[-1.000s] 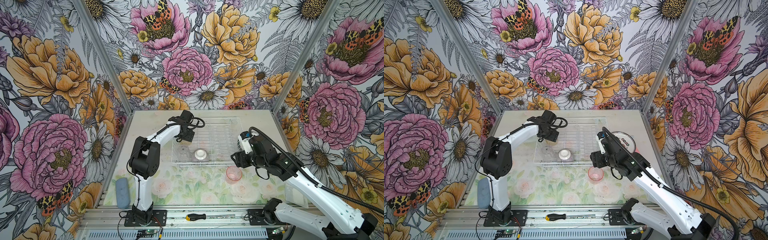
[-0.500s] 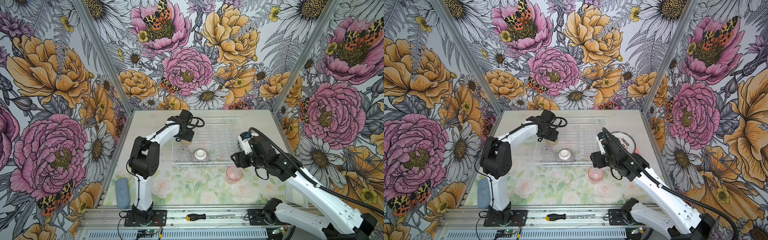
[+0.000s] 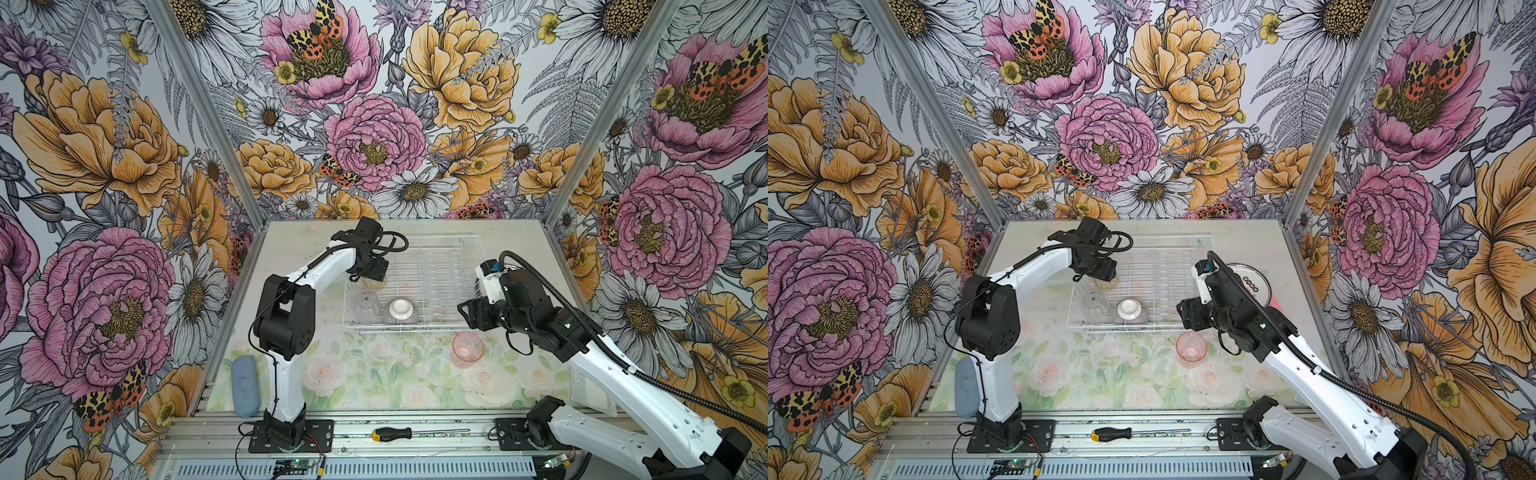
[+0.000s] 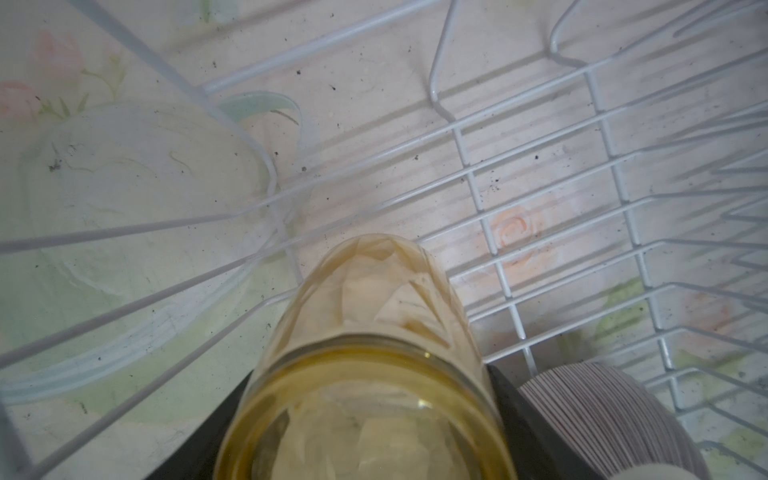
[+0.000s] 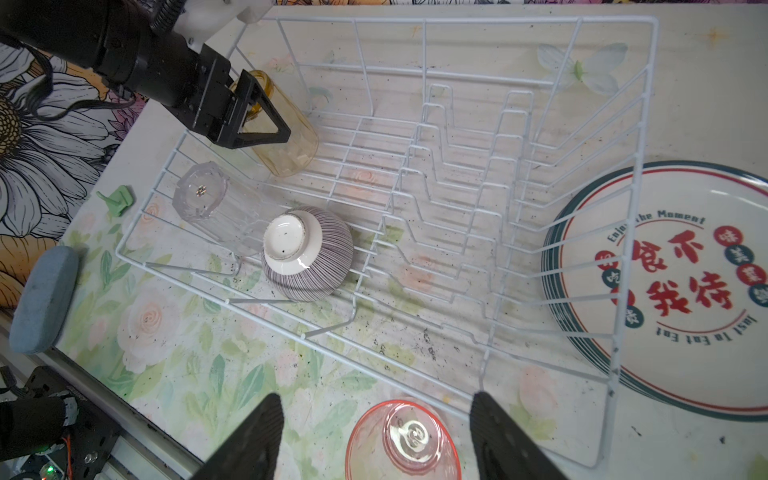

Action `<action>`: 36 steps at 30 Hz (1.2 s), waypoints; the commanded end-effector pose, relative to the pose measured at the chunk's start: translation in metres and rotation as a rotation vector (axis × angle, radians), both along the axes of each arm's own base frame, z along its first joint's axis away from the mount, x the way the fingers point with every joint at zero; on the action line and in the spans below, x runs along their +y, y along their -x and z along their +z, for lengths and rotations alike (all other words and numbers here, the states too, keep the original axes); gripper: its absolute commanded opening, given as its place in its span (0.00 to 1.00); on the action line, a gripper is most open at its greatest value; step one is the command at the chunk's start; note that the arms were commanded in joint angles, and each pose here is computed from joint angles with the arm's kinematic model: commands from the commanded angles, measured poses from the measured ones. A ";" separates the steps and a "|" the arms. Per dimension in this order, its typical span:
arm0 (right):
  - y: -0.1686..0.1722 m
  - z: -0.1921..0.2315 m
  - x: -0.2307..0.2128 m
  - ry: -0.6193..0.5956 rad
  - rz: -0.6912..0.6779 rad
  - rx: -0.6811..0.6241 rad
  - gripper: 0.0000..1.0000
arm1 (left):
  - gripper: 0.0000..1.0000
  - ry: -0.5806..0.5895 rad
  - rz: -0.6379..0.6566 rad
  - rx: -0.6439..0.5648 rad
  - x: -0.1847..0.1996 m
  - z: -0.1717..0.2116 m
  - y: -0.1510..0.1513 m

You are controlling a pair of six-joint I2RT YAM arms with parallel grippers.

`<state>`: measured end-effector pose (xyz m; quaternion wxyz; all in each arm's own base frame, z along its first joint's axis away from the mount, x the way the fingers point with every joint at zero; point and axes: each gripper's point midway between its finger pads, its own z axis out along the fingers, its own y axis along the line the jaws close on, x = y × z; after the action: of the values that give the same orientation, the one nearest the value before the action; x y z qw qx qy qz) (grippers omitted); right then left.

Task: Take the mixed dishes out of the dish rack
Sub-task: 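Lift the yellow glass up out of the rack with the left gripper, then raise the yellow glass toward the right gripper while the right gripper approaches it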

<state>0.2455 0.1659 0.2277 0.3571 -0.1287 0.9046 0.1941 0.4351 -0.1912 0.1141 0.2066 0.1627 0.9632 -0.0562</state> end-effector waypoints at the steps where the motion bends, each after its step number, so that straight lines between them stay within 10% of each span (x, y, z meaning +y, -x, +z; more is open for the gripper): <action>1: -0.011 0.011 0.016 -0.103 0.028 -0.038 0.73 | 0.68 0.079 -0.018 -0.062 -0.002 0.037 -0.001; 36: -0.039 0.070 0.083 -0.691 0.319 -0.185 0.59 | 0.69 0.959 -0.439 -0.068 -0.106 0.206 0.088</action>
<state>0.2811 0.2468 0.2775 0.4000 -0.1480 0.7486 0.5076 0.3623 -0.2856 0.2852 0.2553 0.2199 0.8105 -0.4791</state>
